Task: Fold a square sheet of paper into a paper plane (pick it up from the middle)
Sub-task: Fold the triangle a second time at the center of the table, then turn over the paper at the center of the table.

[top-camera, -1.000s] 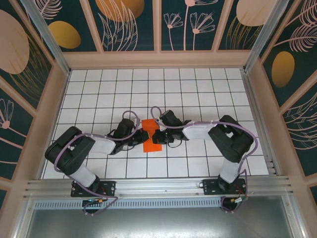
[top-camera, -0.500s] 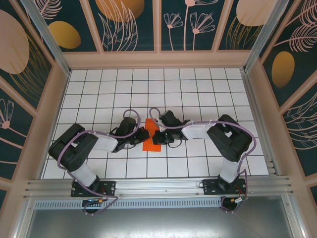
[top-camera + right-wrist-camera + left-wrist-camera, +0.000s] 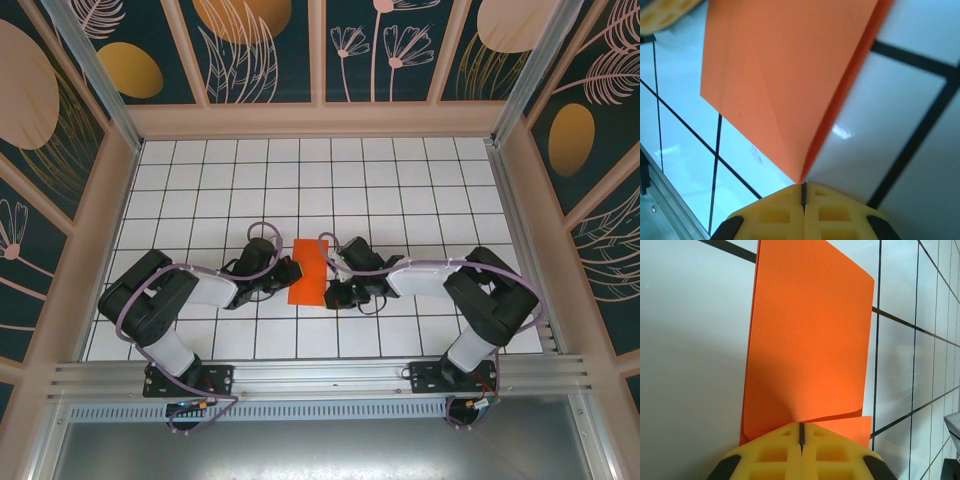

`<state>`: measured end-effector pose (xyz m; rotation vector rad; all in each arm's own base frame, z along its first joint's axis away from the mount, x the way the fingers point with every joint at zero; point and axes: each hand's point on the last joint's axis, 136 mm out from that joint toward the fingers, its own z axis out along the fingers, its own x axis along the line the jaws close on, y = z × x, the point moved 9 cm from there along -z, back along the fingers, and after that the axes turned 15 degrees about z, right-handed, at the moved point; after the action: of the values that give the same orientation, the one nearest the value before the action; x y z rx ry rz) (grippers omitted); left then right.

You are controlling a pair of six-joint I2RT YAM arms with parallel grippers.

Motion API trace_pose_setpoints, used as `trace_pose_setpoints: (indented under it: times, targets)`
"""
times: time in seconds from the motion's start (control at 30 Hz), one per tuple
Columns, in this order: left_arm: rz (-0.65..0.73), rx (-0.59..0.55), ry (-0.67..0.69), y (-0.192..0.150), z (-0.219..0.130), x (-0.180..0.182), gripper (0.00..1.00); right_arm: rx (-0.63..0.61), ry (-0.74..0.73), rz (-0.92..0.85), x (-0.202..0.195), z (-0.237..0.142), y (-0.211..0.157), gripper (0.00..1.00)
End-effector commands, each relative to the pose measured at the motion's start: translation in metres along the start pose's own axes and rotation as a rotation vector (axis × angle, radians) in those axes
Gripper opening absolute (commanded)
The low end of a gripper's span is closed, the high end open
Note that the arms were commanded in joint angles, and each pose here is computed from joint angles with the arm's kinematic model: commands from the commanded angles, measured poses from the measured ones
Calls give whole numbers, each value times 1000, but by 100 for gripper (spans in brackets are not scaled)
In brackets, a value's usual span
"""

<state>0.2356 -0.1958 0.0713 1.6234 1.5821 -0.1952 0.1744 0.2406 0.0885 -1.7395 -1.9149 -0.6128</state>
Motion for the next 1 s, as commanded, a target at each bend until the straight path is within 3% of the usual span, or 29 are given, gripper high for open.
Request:
trace_pose_setpoints:
  times: [0.0,0.07,0.13,0.23,0.43,0.77,0.97]
  targets:
    - [-42,81,141,-20,1,23,0,-46,0,18,5,-16,0,0]
    - [-22,50,90,-8,0,11,0,-140,63,27,16,-31,15,3]
    - [10,15,20,8,-1,-7,0,-236,122,52,22,-46,31,10]
    - [43,-54,-45,34,-9,-33,8,-344,179,103,17,-61,51,26]
    - [-8,-175,0,53,-31,-45,47,-355,260,102,11,-69,72,50]
    - [-63,-287,129,40,-71,-30,98,-244,284,56,4,-43,80,51]
    - [-55,-293,87,38,-72,-31,98,-197,293,52,3,-28,81,42]
